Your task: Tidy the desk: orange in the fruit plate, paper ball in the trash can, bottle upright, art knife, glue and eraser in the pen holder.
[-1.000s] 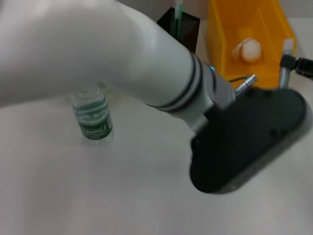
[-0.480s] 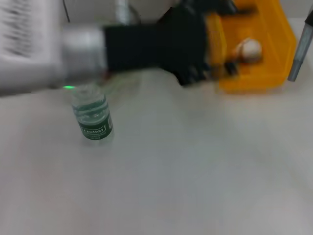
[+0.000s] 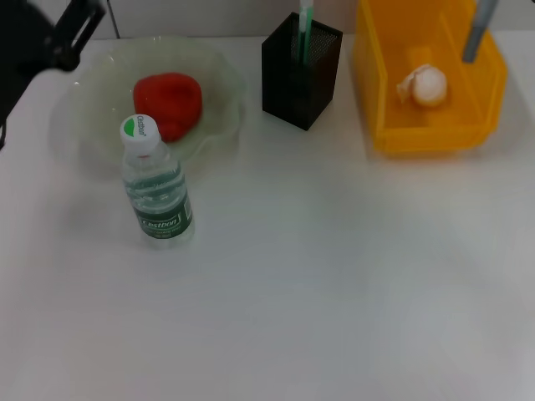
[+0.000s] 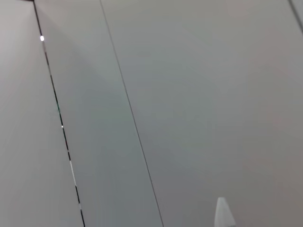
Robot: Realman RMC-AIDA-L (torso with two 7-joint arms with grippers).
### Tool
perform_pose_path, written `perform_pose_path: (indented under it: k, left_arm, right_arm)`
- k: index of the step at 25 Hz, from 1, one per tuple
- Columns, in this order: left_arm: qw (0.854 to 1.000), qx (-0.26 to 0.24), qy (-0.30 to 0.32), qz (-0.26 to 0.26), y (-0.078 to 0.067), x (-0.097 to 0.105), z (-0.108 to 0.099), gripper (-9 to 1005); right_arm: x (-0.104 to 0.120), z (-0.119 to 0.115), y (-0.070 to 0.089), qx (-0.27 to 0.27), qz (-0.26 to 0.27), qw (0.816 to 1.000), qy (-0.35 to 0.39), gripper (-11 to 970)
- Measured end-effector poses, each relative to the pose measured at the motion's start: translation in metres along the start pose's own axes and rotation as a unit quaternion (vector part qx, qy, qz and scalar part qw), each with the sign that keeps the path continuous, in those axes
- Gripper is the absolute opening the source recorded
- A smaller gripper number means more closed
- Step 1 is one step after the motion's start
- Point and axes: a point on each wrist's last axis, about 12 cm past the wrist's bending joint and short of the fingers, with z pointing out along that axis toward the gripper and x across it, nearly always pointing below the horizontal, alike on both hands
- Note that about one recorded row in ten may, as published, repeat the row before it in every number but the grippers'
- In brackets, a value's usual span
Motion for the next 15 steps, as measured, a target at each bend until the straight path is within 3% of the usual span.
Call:
perform_pose_path:
  k: [2, 3, 4, 8, 11, 15]
  left_arm:
    - [1.000, 0.000, 0.003, -0.007, 0.000, 0.003, -0.006, 598]
    - [1.000, 0.016, 0.001, -0.023, -0.003, 0.003, -0.022, 598]
    - [0.999, 0.028, -0.003, -0.026, -0.004, 0.001, -0.028, 598]
    - [0.993, 0.108, -0.002, -0.038, -0.007, -0.009, -0.047, 598]
    - [0.977, 0.202, 0.029, -0.060, -0.008, -0.011, -0.055, 598]
    - [0.951, 0.285, 0.069, -0.095, -0.010, -0.012, -0.062, 598]
  right_arm:
    - [-0.003, 0.022, -0.004, -0.005, -0.009, 1.000, 0.017, 134]
    - [-0.006, 0.042, -0.007, -0.003, -0.021, 0.999, 0.034, 133]
    - [-0.006, 0.042, -0.007, -0.003, -0.021, 0.999, 0.034, 133]
    - [-0.010, 0.082, -0.013, 0.006, -0.041, 0.997, 0.068, 133]
    - [-0.011, 0.107, -0.013, -0.003, -0.052, 0.995, 0.088, 133]
    - [-0.003, 0.139, -0.009, -0.004, -0.062, 0.991, 0.118, 133]
